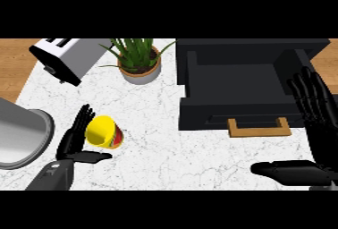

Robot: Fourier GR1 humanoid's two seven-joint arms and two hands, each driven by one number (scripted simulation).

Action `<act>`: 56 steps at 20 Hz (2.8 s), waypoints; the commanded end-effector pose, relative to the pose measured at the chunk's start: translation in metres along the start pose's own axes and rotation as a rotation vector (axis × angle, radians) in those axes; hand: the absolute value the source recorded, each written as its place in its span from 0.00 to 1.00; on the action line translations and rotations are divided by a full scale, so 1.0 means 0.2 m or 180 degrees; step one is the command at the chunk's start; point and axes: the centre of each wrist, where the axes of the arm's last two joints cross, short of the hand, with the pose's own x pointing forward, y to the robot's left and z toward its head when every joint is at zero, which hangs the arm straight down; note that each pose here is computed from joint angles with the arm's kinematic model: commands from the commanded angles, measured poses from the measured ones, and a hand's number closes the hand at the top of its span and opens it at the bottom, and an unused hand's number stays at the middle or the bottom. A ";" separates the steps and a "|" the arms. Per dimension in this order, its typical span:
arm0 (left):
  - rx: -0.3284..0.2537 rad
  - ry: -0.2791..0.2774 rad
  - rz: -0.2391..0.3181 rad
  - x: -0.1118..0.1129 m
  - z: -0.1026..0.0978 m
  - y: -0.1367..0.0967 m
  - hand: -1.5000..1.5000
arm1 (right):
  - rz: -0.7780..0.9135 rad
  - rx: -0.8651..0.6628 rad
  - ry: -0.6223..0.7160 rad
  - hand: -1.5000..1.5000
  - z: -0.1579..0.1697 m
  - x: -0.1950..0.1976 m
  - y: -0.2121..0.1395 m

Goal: Pick up the cup, place it into the drawer and close the drawer

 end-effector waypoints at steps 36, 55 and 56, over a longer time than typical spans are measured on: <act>0.0524 -0.1161 0.0973 0.01 -0.04 -0.06 1.00 | 0.0002 -0.0080 0.0054 0.00 0.00 -0.09 -0.06; -0.0370 -0.1701 0.0646 0.78 -0.73 -0.69 1.00 | 0.0079 -0.0113 0.0110 0.00 -0.04 0.01 -0.07; -0.0435 -0.1691 0.0616 0.87 -0.72 -0.61 1.00 | 0.0081 -0.0112 0.0198 0.00 0.06 -0.09 -0.10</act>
